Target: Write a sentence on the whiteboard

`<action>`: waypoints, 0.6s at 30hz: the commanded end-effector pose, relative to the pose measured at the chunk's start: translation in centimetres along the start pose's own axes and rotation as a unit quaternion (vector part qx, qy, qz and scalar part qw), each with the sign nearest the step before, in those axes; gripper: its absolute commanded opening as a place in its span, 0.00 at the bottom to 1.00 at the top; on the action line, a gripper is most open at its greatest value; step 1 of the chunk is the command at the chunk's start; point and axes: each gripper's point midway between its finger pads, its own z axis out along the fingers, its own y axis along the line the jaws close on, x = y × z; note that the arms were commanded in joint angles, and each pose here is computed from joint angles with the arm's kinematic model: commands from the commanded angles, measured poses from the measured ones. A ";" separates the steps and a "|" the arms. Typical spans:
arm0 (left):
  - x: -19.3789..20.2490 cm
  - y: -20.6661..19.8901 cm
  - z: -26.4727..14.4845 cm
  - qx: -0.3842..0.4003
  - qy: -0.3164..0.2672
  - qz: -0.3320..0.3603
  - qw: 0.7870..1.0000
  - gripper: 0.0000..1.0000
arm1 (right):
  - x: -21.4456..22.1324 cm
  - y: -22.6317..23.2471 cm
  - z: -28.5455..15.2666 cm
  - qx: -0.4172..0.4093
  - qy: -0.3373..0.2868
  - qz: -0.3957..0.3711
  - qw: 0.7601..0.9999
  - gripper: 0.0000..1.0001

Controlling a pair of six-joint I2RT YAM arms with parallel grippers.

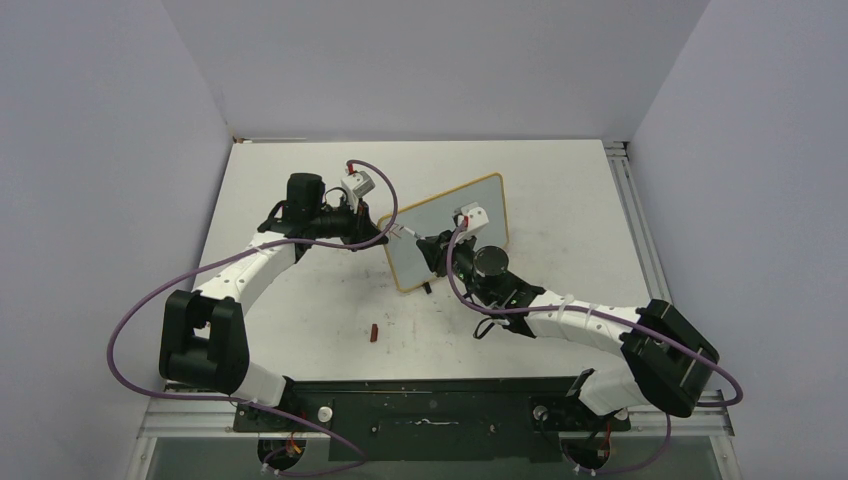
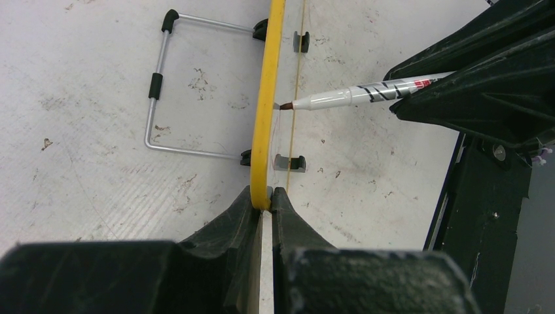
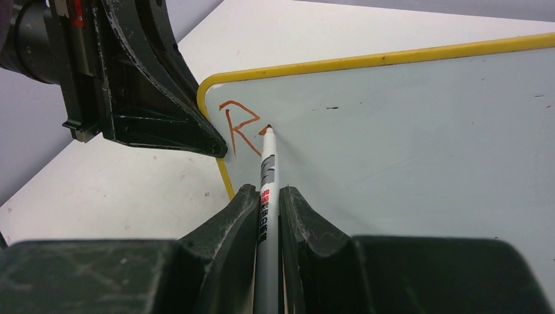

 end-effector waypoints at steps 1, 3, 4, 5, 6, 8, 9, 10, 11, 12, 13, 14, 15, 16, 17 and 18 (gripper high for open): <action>-0.4 -0.1 0.1 0.000 0.006 0.020 1.000 0.00 | -4.0 -0.4 -0.3 0.020 -0.063 0.010 0.998 0.05; -0.4 -0.1 0.1 0.000 0.006 0.020 1.000 0.00 | -3.8 -0.4 -0.3 0.020 -0.061 0.009 0.998 0.05; -0.4 -0.1 0.1 0.000 0.006 0.020 1.000 0.00 | -3.7 -0.4 -0.3 0.019 -0.058 0.009 0.998 0.05; -0.4 -0.1 0.1 0.000 0.006 0.020 1.000 0.00 | -3.5 -0.4 -0.2 0.018 -0.056 0.008 0.998 0.05; -0.4 -0.1 0.1 0.000 0.006 0.020 1.000 0.00 | -3.3 -0.3 -0.2 0.017 -0.052 0.007 0.998 0.05; -0.4 -0.1 0.1 0.000 0.006 0.020 1.000 0.00 | -2.6 -0.3 -0.1 0.014 -0.043 0.009 0.999 0.05; -0.4 -0.1 0.1 -0.001 0.005 0.021 1.000 0.00 | -2.4 -0.3 -0.1 0.012 -0.039 0.010 0.999 0.05; -0.4 -0.1 0.1 0.000 0.005 0.021 1.000 0.00 | -2.0 -0.2 -0.1 0.009 -0.034 0.011 0.999 0.05; -0.4 -0.1 0.1 0.000 0.006 0.020 1.000 0.00 | -1.7 -0.2 -0.1 0.007 -0.030 0.012 0.999 0.05; -0.4 -0.1 0.1 0.000 0.005 0.021 1.000 0.00 | -1.3 -0.1 -0.2 0.006 -0.026 0.013 1.000 0.05; -0.5 -0.1 0.1 0.000 0.005 0.021 1.000 0.00 | -0.8 -0.1 -0.3 0.004 -0.021 0.015 1.000 0.05; -0.4 -0.1 0.1 0.000 0.005 0.021 1.000 0.00 | -0.4 0.0 -0.4 0.003 -0.016 0.015 1.000 0.05; -0.4 -0.1 0.1 0.000 0.005 0.020 1.000 0.00 | -0.1 0.0 -0.5 0.003 -0.013 0.015 1.000 0.05; -0.4 -0.1 0.1 0.000 0.005 0.021 1.000 0.00 | 0.3 0.1 -0.6 0.003 -0.008 0.016 1.000 0.05; -0.5 -0.1 0.1 0.000 0.005 0.021 1.000 0.00 | 0.7 0.2 -0.7 0.001 -0.004 0.017 1.000 0.05; -0.5 -0.1 0.1 0.000 0.005 0.021 1.000 0.00 | 1.0 0.2 -0.8 0.002 -0.001 0.018 1.000 0.05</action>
